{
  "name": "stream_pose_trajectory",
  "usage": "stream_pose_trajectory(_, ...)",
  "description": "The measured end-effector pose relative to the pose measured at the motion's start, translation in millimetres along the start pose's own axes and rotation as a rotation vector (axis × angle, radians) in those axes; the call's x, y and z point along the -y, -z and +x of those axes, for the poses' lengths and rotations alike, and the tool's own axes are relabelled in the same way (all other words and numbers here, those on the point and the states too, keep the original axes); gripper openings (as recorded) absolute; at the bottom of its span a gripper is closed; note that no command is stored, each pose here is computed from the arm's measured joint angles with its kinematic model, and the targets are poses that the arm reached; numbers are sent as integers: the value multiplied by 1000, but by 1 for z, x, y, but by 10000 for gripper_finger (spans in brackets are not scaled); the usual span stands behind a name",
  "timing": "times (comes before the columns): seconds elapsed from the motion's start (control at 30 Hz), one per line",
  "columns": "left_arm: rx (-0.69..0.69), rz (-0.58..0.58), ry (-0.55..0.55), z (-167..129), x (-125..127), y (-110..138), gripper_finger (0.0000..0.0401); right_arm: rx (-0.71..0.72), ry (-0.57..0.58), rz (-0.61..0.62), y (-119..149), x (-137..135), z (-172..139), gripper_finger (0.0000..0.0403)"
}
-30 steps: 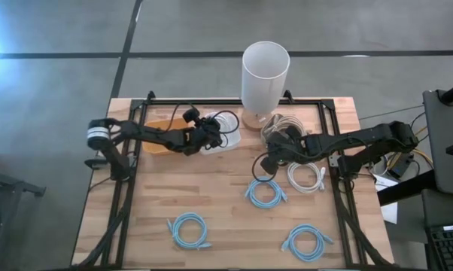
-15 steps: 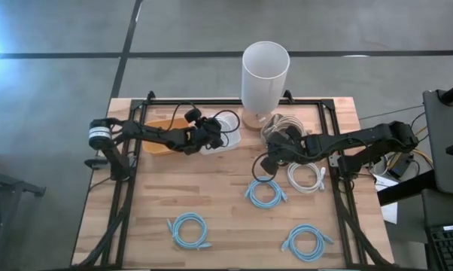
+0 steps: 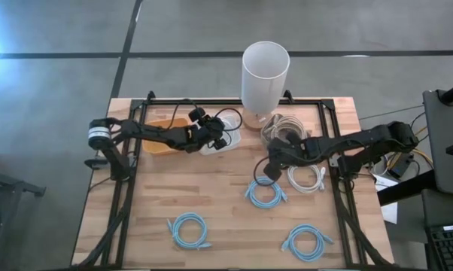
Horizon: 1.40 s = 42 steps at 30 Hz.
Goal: Pick & Place USB Port
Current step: Put the white USB cable into the white bin
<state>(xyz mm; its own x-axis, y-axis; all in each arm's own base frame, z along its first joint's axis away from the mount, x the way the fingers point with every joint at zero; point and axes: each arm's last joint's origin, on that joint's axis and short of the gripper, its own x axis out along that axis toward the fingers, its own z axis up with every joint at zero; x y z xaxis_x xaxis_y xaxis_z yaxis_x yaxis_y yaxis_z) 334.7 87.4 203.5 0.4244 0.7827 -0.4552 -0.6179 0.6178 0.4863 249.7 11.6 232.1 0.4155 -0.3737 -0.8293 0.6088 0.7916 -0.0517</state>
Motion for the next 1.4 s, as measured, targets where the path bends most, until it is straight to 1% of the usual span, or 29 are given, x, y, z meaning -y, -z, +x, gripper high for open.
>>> stream_pose_trajectory(0.03, 3, -3, 16, -1, 0, -1, 177, -11, -9, 11, 2, -1, -1, 125)
stream_pose_trajectory(0.1, 17, -24, 92, -3, 0, -3, 177, -45, 2, 53, 7, -2, -2, 132)
stream_pose_trajectory(0.23, 58, -81, 327, -11, 0, -10, 177, -214, 0, 216, 22, -1, -6, 143)
stream_pose_trajectory(0.3, 77, -86, 434, -15, 0, -12, 177, -281, 35, 267, 32, -1, -8, 147)
stream_pose_trajectory(0.4, 109, -94, 548, -21, 0, -16, 177, -314, 72, 346, 45, -4, -5, 150)
stream_pose_trajectory(0.47, 124, -95, 595, -23, 2, -18, 177, -344, 96, 398, 54, -7, -1, 150)
stream_pose_trajectory(0.63, 139, -87, 614, -24, 3, -19, 177, -401, 178, 481, 75, -9, 11, 150)
stream_pose_trajectory(0.73, 134, -85, 614, -24, 4, -18, 177, -411, 227, 525, 81, -9, 19, 146)
stream_pose_trajectory(0.83, 136, -85, 614, -24, 4, -18, 177, -412, 242, 546, 84, -11, 26, 144)
stream_pose_trajectory(1.23, 132, -83, 614, -24, 4, -17, 177, -437, 292, 516, 93, -24, 54, 140)
stream_pose_trajectory(1.33, 131, -83, 614, -24, 4, -17, 177, -447, 310, 485, 95, -26, 60, 129)
stream_pose_trajectory(1.4, 130, -83, 614, -23, 4, -16, 177, -472, 302, 461, 96, -27, 63, 113)
